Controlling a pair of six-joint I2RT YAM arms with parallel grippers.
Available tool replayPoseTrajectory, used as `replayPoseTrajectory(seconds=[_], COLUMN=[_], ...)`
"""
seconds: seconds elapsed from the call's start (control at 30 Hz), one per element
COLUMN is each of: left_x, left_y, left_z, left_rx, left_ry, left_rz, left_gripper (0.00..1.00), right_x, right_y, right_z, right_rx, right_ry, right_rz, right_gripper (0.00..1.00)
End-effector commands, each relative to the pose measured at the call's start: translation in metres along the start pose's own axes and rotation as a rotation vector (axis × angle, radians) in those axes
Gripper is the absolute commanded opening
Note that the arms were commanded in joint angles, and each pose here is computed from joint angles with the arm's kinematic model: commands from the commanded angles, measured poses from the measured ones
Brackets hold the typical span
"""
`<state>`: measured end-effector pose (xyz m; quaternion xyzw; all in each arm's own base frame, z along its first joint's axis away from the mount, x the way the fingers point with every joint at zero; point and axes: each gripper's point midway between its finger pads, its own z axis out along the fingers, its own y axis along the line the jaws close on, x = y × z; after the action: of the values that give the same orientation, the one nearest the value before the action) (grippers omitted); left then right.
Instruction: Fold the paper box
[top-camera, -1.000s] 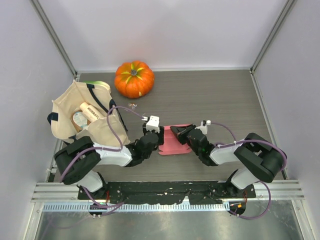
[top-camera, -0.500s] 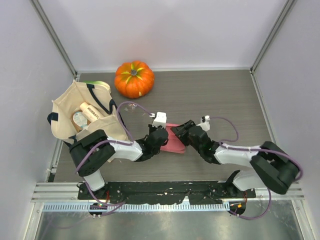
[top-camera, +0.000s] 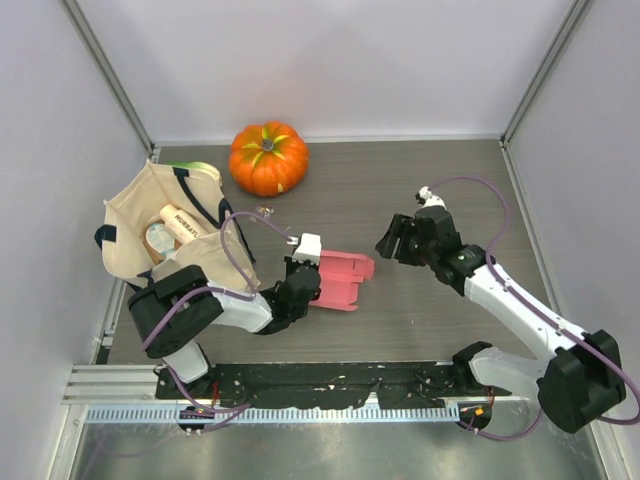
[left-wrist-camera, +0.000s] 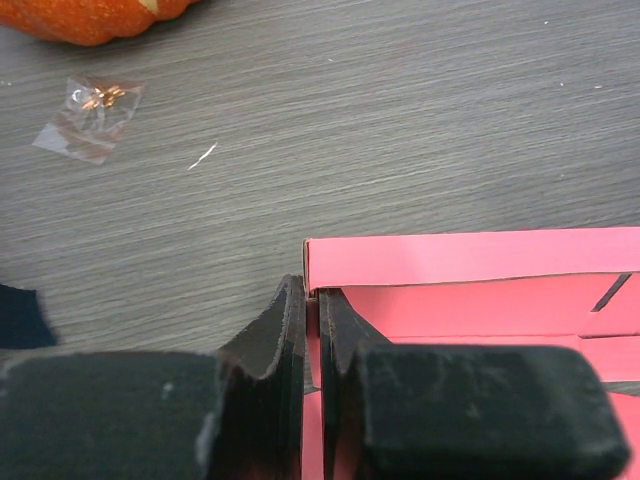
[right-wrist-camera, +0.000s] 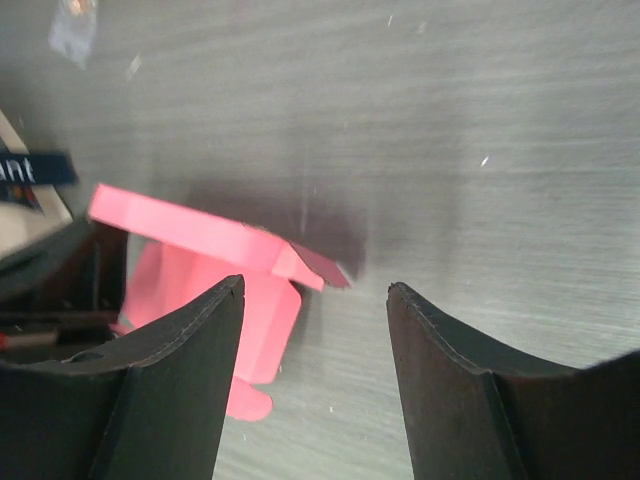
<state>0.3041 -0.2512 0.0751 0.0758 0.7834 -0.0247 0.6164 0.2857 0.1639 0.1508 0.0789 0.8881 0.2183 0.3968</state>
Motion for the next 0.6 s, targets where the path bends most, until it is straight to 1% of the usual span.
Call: replayPoseTrajectory(seconds=[0.0, 0.07, 0.17, 0.23, 0.27, 0.3, 0.33, 0.37, 0.4, 0.43, 0.5, 0.53, 0.57], left_x=[-0.014, -0.015, -0.015, -0.017, -0.017, -0.017, -0.019, -0.019, -0.020, -0.020, -0.020, -0.023, -0.024], left_y=[0.013, 0.015, 0.021, 0.024, 0.024, 0.024, 0.025, 0.025, 0.026, 0.026, 0.026, 0.025, 0.027], left_z=[-0.005, -0.006, -0.008, -0.009, -0.009, -0.009, -0.009, -0.008, -0.008, -0.008, -0.008, -0.009, -0.009], left_rx=[-0.038, -0.037, -0.059, -0.067, -0.067, -0.067, -0.073, -0.079, -0.086, -0.090, -0.088, -0.083, -0.085], left_ry=[-0.055, -0.062, -0.073, -0.088, -0.093, -0.097, -0.103, -0.105, -0.108, -0.113, -0.115, -0.123, -0.128], left_rz=[0.020, 0.018, 0.011, -0.006, -0.011, -0.016, -0.026, -0.032, -0.038, -0.046, -0.048, -0.059, -0.064], left_gripper=[0.00, 0.00, 0.00, 0.00, 0.00, 0.00, 0.00, 0.00, 0.00, 0.00, 0.00, 0.00, 0.00], right_x=[0.030, 0.027, 0.022, 0.016, 0.025, 0.024, 0.023, 0.031, 0.034, 0.029, 0.027, 0.025, 0.019], right_y=[0.019, 0.026, 0.049, 0.060, 0.072, 0.072, 0.078, 0.077, 0.076, 0.074, 0.071, 0.068, 0.071], right_z=[0.004, 0.006, 0.002, 0.005, 0.004, 0.007, 0.008, 0.018, 0.021, 0.024, 0.026, 0.026, 0.025], right_rx=[-0.149, -0.153, -0.158, -0.126, -0.132, -0.097, -0.096, -0.083, -0.070, -0.040, -0.026, -0.013, -0.028], right_ry=[0.167, 0.163, 0.109, 0.045, 0.051, 0.025, 0.021, 0.047, 0.060, 0.045, 0.029, 0.007, -0.016], right_rz=[-0.091, -0.022, 0.036, 0.031, 0.004, -0.004, 0.000, 0.004, 0.025, 0.030, 0.038, 0.043, 0.047], right_gripper=[0.64, 0.60, 0.58, 0.56, 0.54, 0.49, 0.36, 0.30, 0.26, 0.22, 0.18, 0.11, 0.07])
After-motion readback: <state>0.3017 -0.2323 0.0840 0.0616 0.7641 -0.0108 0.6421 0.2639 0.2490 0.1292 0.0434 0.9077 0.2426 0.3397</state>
